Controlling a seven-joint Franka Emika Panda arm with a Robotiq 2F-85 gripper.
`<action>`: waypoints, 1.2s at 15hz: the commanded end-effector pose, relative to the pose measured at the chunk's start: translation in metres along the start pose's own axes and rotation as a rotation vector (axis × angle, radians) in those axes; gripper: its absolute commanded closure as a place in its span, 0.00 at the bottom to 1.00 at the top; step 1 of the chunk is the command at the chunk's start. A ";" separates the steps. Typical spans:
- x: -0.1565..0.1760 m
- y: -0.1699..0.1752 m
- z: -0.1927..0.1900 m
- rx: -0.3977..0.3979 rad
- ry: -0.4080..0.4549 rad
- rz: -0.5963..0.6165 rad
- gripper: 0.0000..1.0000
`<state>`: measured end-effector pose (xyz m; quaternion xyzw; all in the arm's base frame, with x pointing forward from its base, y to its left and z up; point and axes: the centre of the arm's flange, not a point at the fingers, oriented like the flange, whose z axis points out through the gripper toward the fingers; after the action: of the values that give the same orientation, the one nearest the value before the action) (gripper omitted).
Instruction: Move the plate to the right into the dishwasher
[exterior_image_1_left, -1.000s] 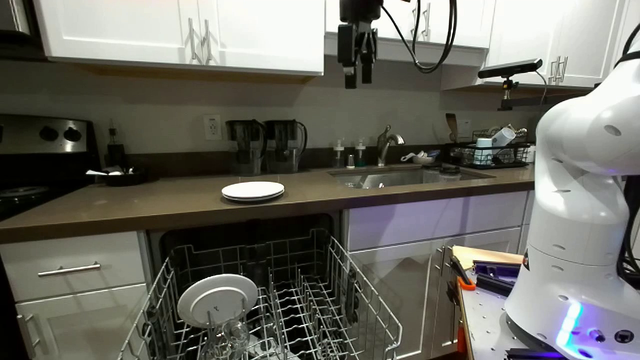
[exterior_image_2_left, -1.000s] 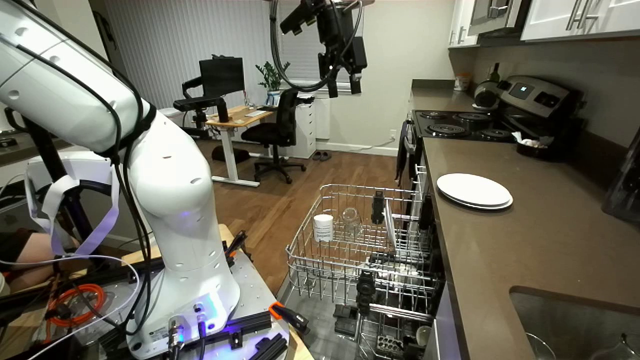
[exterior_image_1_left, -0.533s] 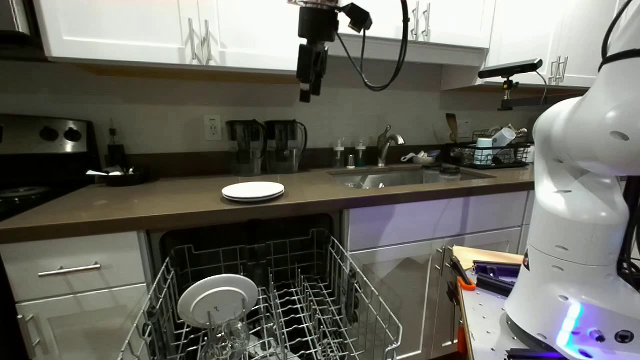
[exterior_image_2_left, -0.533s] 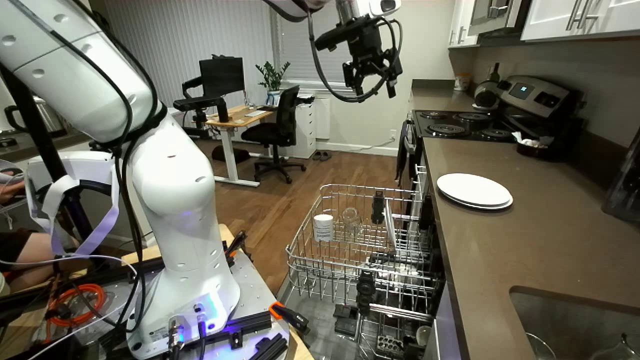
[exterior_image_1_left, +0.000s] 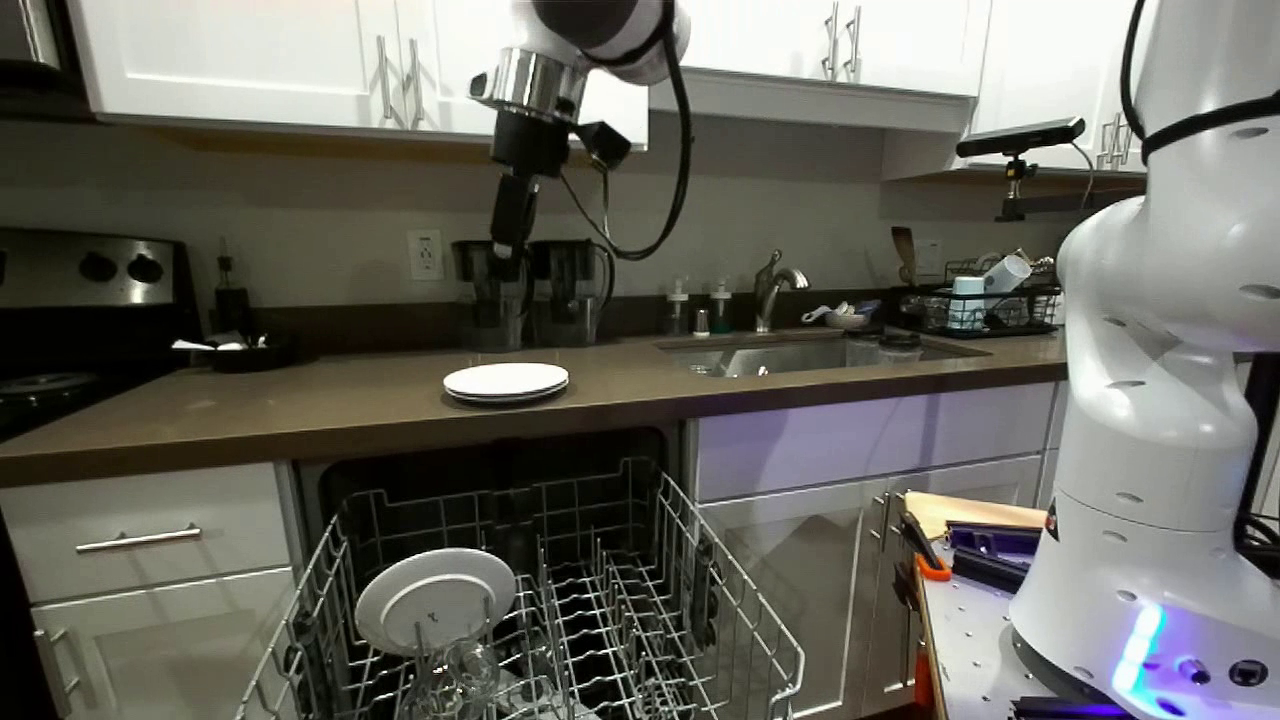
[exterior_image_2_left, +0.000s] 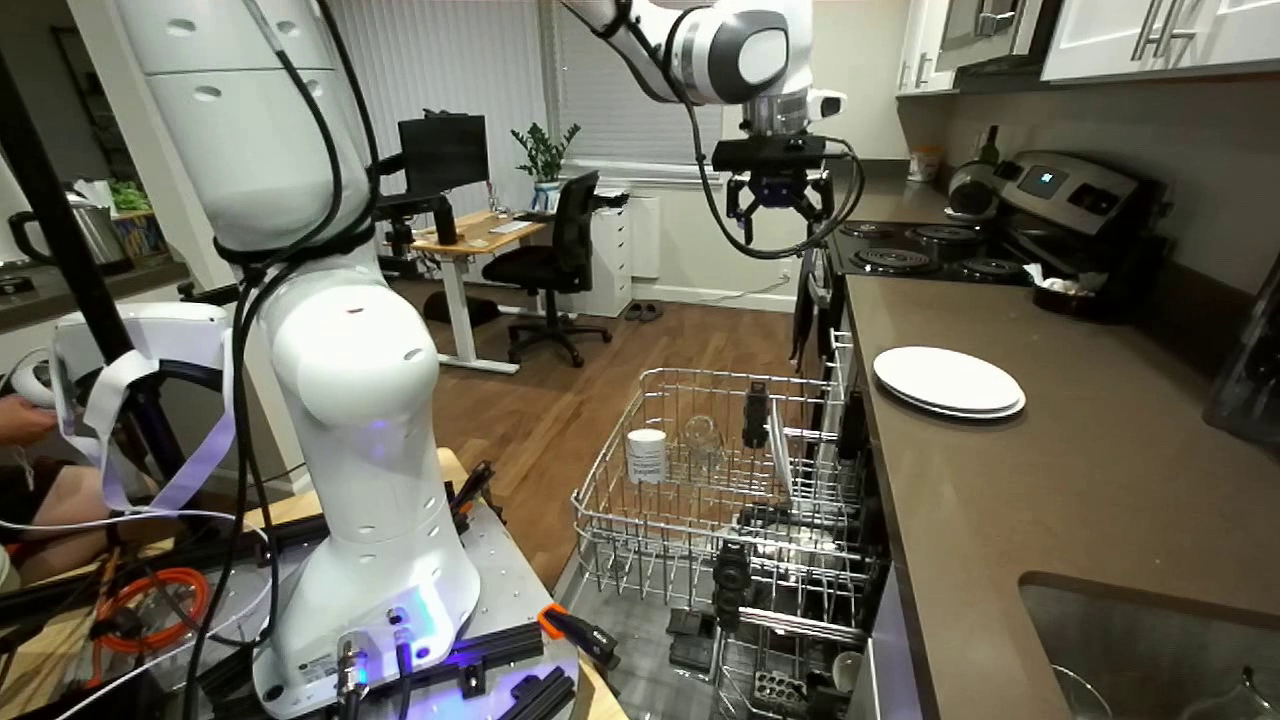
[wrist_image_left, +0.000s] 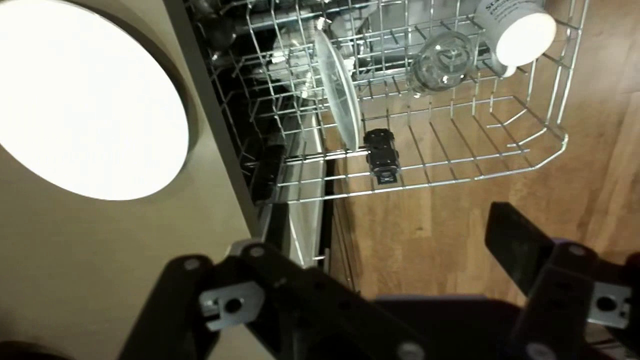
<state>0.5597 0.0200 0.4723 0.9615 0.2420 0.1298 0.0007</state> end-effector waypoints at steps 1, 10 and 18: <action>0.032 0.011 0.044 0.114 -0.007 -0.125 0.00; 0.067 0.011 0.169 -0.009 -0.213 -0.165 0.00; 0.092 0.032 0.240 0.028 -0.243 -0.156 0.00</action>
<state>0.6848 0.0498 0.2776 0.9457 0.3231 0.0162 0.0309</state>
